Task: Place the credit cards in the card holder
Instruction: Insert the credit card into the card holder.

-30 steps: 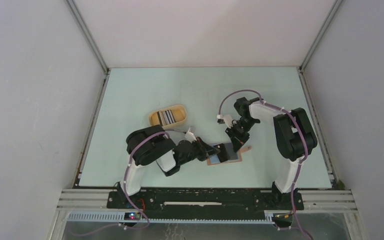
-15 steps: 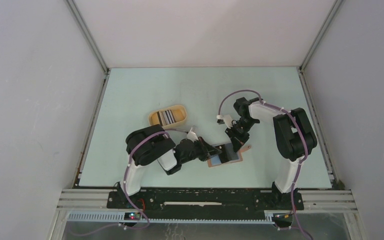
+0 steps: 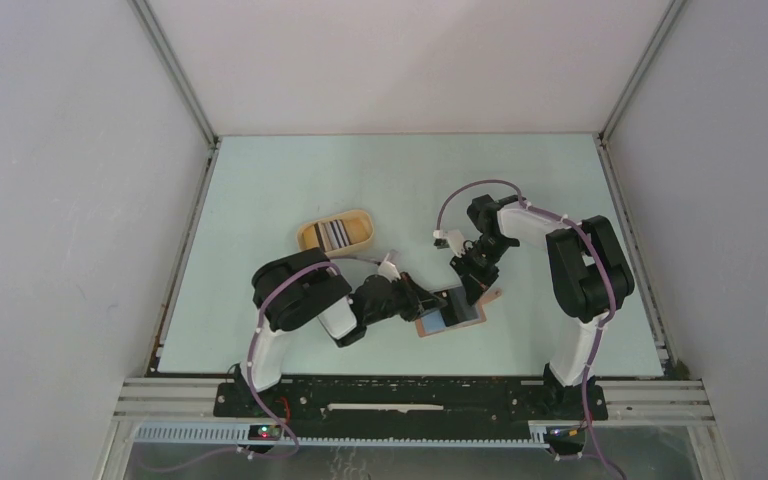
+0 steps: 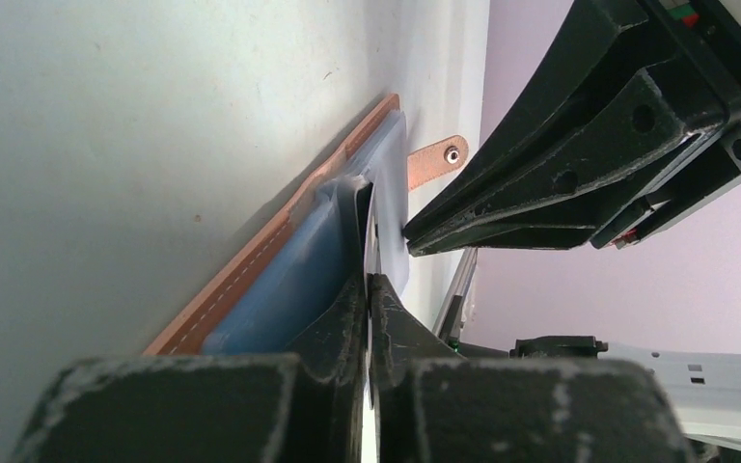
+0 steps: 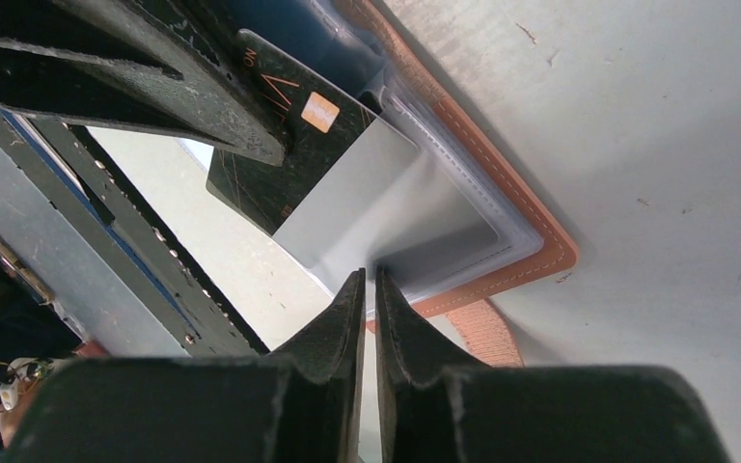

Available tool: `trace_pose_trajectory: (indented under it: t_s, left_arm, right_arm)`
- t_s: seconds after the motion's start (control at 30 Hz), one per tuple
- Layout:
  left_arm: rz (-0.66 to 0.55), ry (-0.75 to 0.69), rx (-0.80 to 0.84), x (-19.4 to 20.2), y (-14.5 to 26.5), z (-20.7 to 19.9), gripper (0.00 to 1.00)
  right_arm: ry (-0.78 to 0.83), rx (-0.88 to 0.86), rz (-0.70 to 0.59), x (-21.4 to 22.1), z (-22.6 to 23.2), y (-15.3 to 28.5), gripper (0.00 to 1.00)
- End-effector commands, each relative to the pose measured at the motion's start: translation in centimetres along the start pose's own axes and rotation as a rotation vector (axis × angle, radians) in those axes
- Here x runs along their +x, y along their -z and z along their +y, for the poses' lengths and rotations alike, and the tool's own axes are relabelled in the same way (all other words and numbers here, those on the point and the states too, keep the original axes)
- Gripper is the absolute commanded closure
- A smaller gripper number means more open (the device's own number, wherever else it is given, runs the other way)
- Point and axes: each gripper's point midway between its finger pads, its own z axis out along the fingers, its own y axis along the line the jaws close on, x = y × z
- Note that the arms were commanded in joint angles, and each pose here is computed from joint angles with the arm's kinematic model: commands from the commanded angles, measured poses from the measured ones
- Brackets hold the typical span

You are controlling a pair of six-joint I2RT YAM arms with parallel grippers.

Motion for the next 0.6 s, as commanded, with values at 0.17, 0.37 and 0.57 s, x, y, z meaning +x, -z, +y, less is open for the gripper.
trace_pose_trajectory:
  t_s: [0.17, 0.37, 0.57]
  left_arm:
    - [0.05, -0.019, -0.037, 0.9, -0.5, 1.0, 0.8]
    - [0.058, -0.027, -0.027, 1.0, -0.6, 0.7, 0.74]
    - [0.057, -0.029, -0.02, 0.7, -0.5, 0.7, 0.7]
  right_arm:
    - [0.132, 0.006, -0.16, -3.0, 2.0, 3.1, 0.79]
    - [0.295, -0.016, -0.29, -4.1, 4.8, 5.0, 0.79]
    - [0.722, 0.015, -0.418, -4.2, 9.5, 4.9, 0.78]
